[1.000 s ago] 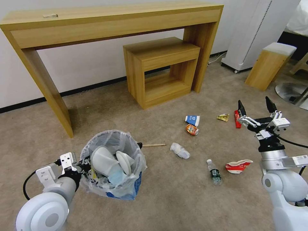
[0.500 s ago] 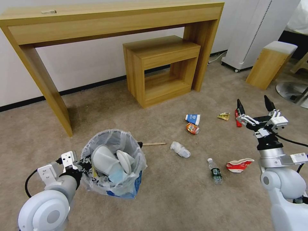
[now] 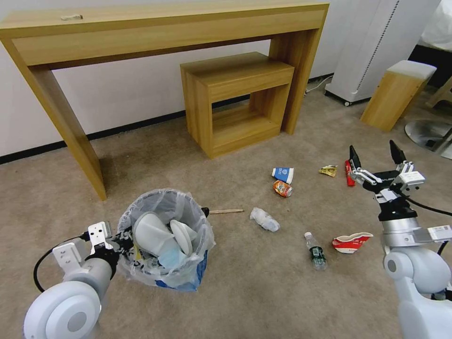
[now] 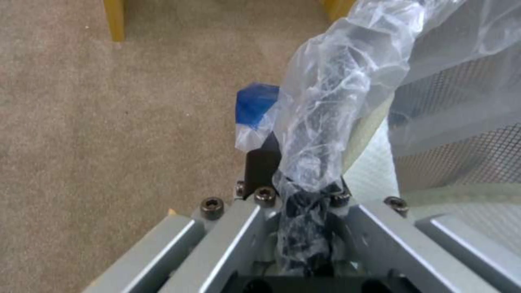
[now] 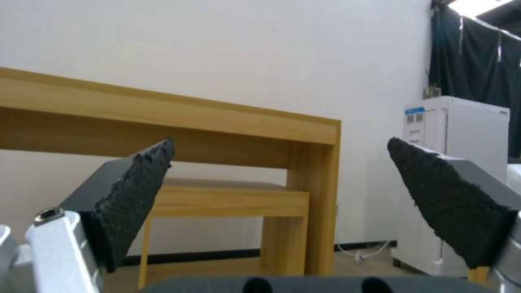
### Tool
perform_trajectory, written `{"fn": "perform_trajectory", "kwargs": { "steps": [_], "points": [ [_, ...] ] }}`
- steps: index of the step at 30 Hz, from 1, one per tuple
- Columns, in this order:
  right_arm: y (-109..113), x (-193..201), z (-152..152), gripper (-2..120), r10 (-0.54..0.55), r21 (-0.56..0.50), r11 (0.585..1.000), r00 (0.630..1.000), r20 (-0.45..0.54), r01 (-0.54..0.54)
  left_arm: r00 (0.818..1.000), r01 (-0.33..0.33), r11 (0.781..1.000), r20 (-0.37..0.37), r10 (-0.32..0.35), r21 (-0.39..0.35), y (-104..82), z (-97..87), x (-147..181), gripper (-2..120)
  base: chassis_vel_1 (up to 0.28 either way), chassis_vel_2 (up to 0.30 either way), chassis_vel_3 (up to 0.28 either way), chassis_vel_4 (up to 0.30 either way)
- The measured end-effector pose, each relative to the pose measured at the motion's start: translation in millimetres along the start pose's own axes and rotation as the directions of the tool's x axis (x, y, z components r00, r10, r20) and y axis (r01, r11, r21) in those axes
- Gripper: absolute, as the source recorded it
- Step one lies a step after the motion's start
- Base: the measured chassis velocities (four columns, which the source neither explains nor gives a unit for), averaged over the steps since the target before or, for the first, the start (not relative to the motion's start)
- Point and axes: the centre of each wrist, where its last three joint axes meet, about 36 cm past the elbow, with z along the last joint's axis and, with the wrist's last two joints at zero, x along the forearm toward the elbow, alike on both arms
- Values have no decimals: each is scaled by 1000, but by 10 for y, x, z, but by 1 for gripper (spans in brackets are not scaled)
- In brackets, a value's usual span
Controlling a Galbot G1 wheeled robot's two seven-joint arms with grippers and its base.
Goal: Pick up the trash bin and place the garbage on the floor into it.
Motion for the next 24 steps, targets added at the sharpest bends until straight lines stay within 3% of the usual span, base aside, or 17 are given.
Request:
{"fn": "perform_trajectory", "kwargs": {
  "steps": [9, 24],
  "points": [
    [-11, 60, -11, 100, 1, 7, 1000, 1000, -4, -1, 1000, -3, 1000, -2, 3, -2, -14, 22, 31, 1, -78, 74, 77, -86],
    [137, 159, 13, 100, 18, 12, 1000, 999, -51, -17, 1000, -12, 1000, 8, 12, -4, -25, 13, 80, 1, -214, 228, 219, -234]
  ]
}}
